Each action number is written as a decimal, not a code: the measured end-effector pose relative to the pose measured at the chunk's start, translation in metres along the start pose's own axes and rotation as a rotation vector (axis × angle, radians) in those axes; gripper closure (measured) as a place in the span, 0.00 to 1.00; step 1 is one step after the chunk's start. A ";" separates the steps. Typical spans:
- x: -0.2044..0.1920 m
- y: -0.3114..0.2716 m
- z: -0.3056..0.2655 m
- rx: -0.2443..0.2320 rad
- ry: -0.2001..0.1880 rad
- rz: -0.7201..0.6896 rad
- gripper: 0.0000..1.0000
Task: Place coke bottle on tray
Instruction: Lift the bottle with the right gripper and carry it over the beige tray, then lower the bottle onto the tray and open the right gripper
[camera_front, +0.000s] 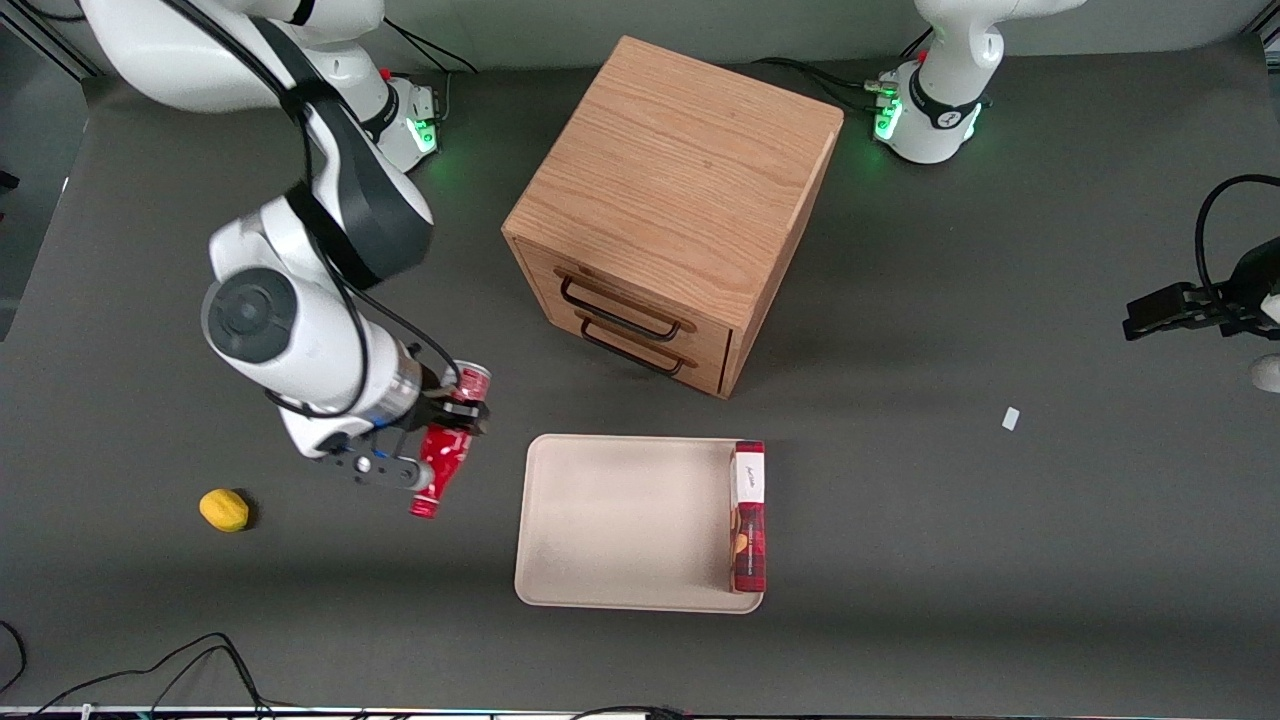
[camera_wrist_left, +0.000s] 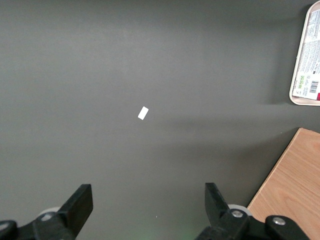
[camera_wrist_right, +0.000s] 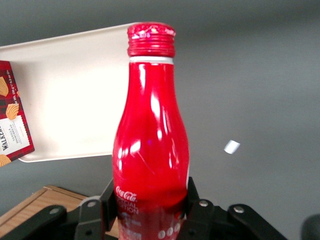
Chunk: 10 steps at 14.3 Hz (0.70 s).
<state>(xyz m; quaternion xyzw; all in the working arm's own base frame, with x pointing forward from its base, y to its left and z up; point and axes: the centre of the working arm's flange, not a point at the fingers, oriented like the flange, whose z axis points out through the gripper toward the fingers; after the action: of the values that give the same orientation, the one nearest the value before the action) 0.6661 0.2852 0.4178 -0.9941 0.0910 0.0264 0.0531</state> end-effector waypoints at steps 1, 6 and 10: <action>0.010 -0.006 0.028 0.027 -0.002 -0.006 0.46; 0.041 -0.013 0.185 0.135 0.007 0.014 0.46; 0.043 -0.016 0.230 0.152 0.020 0.013 0.46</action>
<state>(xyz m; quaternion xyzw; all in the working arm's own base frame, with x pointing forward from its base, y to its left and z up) 0.7016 0.3181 0.1884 -0.9868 0.0995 0.0096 0.1273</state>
